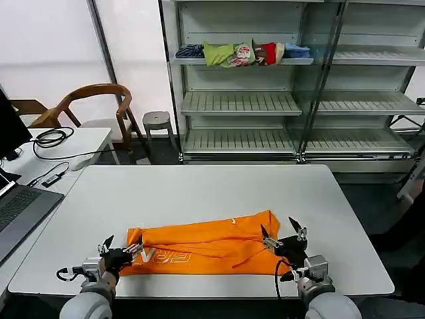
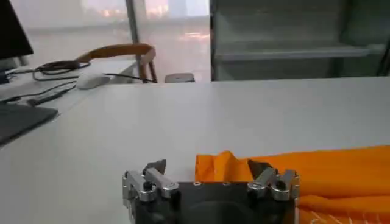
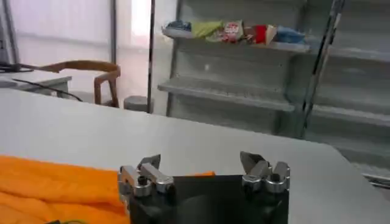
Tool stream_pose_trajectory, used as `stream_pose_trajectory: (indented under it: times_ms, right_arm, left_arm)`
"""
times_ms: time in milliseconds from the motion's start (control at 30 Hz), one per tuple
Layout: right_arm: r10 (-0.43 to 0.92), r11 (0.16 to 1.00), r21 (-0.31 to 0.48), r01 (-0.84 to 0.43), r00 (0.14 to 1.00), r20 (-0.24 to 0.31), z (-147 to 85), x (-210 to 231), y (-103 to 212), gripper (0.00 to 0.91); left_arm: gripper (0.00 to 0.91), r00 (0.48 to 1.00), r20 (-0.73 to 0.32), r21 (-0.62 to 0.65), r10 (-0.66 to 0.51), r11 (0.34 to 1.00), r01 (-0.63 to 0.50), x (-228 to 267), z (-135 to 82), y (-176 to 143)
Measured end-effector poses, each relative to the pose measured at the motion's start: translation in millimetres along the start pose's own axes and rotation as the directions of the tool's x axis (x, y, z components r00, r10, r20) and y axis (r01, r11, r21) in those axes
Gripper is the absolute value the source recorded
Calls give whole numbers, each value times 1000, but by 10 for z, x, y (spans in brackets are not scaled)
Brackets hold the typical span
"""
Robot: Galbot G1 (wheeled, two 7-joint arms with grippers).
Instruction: Fold and organize the clothes.
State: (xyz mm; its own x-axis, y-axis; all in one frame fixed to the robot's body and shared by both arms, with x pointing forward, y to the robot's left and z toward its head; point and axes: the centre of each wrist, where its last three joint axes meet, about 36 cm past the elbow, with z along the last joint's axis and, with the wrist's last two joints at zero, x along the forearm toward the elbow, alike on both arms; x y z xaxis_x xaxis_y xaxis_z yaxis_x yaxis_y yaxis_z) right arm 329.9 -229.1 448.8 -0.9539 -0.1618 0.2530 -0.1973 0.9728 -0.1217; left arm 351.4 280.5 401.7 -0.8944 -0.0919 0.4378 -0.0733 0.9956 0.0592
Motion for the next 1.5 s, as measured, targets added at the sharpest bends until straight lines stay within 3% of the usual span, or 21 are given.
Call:
stream_pose_trajectory:
  times_ms: [533, 567, 600, 633, 1500]
  right_arm:
    - [5, 1000, 4, -5, 1000, 4, 21, 37, -18, 907]
    - [6, 1000, 5, -6, 1000, 4, 21, 33, -22, 907]
    - [7, 1000, 5, -7, 1000, 5, 20, 28, -26, 907]
    - [8, 1000, 6, -8, 1000, 5, 18, 25, -28, 907]
    - [14, 1000, 1, -14, 1000, 9, 39, -58, -32, 907]
  left_arm:
    - [907, 996, -53, 37, -73, 997, 75, -120, 115, -277]
    - [776, 996, -57, 35, -74, 996, 76, -117, 123, -288]
    - [494, 995, -61, 35, -75, 996, 77, -115, 131, -296]
    - [20, 995, -65, 33, -76, 996, 79, -114, 143, -302]
    - [20, 995, -73, 12, -65, 998, 66, -134, 200, -285]
